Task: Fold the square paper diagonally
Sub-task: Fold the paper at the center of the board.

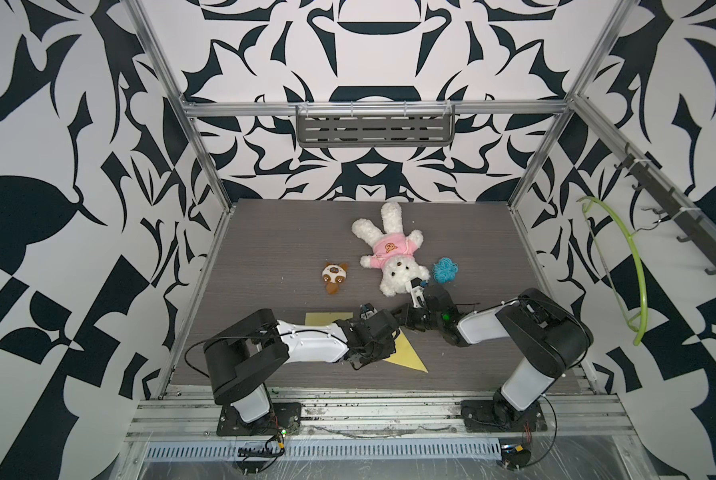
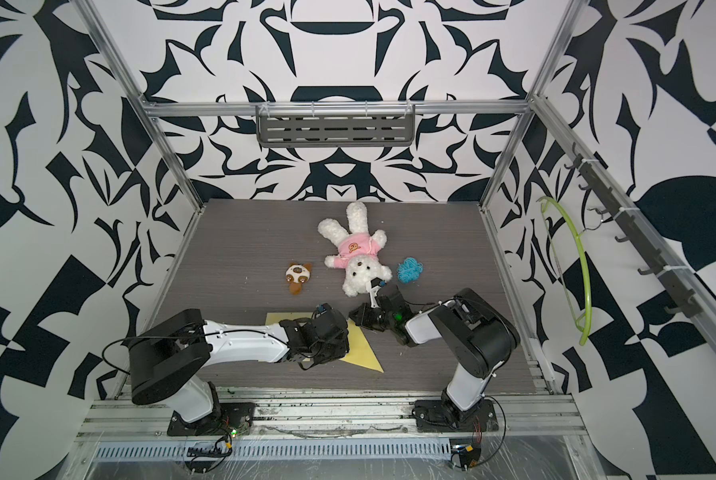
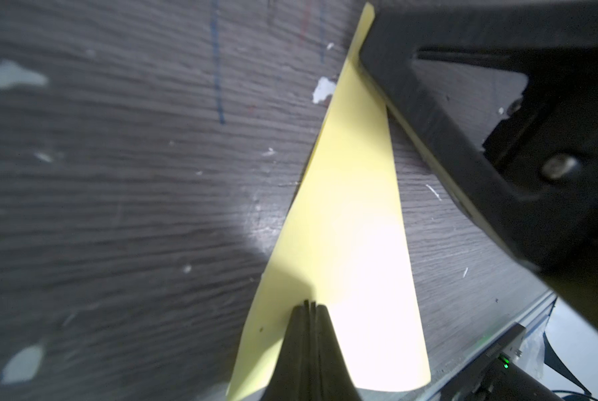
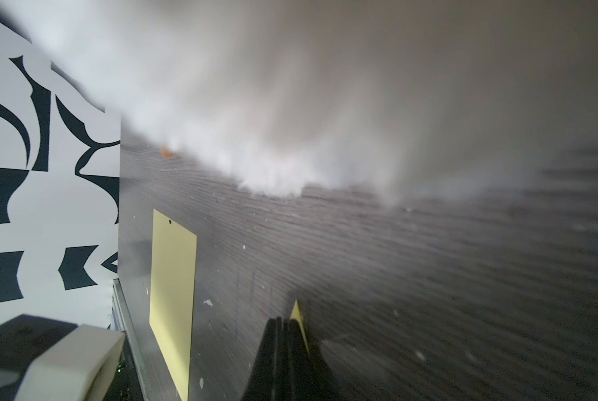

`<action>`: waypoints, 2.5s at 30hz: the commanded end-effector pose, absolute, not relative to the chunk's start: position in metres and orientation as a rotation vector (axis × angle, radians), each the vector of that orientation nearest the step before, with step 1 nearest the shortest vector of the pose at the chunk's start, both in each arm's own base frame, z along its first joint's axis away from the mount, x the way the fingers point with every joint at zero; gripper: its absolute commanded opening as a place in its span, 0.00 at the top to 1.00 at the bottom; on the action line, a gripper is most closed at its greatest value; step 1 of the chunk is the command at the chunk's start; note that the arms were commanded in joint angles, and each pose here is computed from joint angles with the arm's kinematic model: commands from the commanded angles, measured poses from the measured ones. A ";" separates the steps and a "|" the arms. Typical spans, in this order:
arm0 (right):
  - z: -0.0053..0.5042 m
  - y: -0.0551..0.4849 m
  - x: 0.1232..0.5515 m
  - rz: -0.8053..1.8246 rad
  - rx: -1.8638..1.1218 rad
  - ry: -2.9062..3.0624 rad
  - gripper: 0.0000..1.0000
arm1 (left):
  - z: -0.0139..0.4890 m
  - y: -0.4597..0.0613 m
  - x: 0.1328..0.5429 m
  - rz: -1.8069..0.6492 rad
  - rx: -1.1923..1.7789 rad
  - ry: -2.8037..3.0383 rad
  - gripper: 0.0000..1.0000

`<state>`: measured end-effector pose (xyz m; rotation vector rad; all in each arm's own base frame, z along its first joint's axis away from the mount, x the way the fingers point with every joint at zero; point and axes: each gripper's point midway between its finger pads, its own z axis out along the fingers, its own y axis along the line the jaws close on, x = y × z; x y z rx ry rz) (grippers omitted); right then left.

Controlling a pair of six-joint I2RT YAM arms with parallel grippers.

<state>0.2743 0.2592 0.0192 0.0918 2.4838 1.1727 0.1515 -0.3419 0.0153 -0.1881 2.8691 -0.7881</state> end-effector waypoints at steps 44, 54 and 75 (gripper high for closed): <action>0.065 0.216 0.157 0.770 0.002 2.645 1.00 | -0.046 -0.270 0.095 -0.294 -0.113 3.140 1.00; 0.035 0.204 0.153 0.680 0.047 2.668 1.00 | -0.047 -0.269 0.095 -0.291 -0.113 3.141 1.00; 0.025 0.214 0.158 0.635 0.018 2.709 1.00 | -0.046 -0.267 0.095 -0.290 -0.119 3.133 1.00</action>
